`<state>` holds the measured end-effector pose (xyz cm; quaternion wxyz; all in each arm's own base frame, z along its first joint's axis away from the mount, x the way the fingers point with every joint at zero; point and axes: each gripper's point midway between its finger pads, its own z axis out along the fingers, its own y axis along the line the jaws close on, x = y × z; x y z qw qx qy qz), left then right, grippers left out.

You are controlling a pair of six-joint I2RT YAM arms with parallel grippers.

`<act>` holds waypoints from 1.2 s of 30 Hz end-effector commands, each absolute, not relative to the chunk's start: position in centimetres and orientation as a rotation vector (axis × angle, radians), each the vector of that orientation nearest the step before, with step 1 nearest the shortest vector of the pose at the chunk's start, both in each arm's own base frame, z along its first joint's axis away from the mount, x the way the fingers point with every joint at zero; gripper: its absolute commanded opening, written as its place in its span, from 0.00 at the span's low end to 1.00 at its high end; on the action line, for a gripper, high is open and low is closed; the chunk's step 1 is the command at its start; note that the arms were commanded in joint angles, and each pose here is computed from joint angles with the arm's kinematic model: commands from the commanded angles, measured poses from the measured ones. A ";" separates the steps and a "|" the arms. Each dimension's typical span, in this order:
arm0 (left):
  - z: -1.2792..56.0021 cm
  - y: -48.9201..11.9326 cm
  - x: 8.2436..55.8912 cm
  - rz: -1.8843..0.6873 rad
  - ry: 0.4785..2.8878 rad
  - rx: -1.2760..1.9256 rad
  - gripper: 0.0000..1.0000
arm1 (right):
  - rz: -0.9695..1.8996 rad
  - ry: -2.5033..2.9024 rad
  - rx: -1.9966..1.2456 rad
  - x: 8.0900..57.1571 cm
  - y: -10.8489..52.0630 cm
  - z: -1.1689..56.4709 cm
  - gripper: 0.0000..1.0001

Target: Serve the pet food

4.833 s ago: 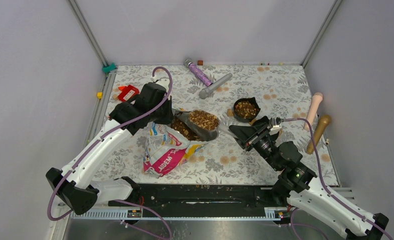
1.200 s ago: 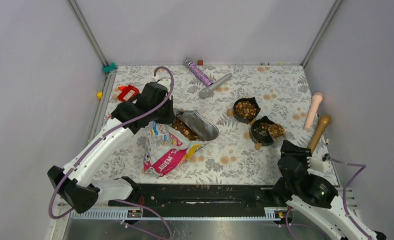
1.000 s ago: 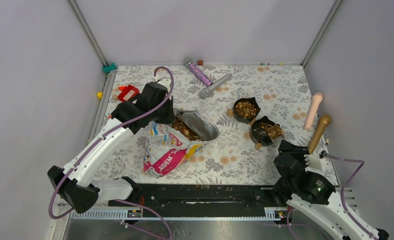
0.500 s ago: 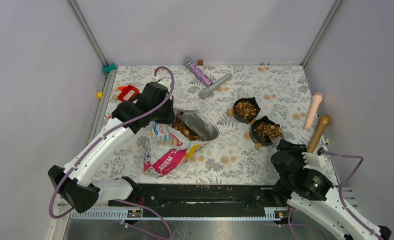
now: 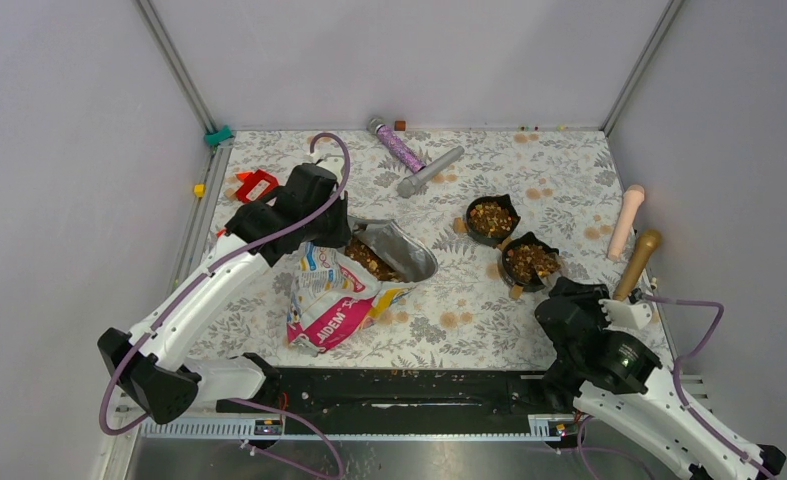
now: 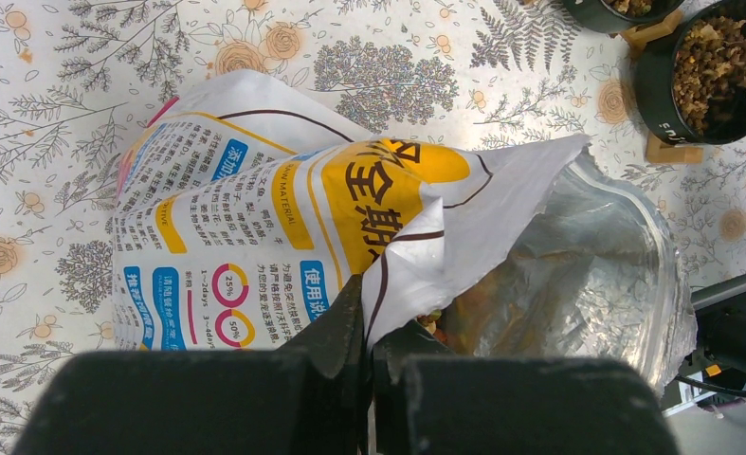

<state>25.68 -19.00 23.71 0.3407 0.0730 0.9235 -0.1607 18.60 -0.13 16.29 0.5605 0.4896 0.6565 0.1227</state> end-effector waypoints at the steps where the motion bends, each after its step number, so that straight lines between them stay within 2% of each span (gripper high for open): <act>1: 24.9 -20.6 26.4 -0.501 2.357 0.198 0.00 | 0.281 1.497 1.144 19.0 -0.4 18.5 0.00; 36: 25.1 -20.7 26.3 -0.512 2.352 0.199 0.00 | 0.216 1.613 0.995 20.6 2.1 19.4 0.00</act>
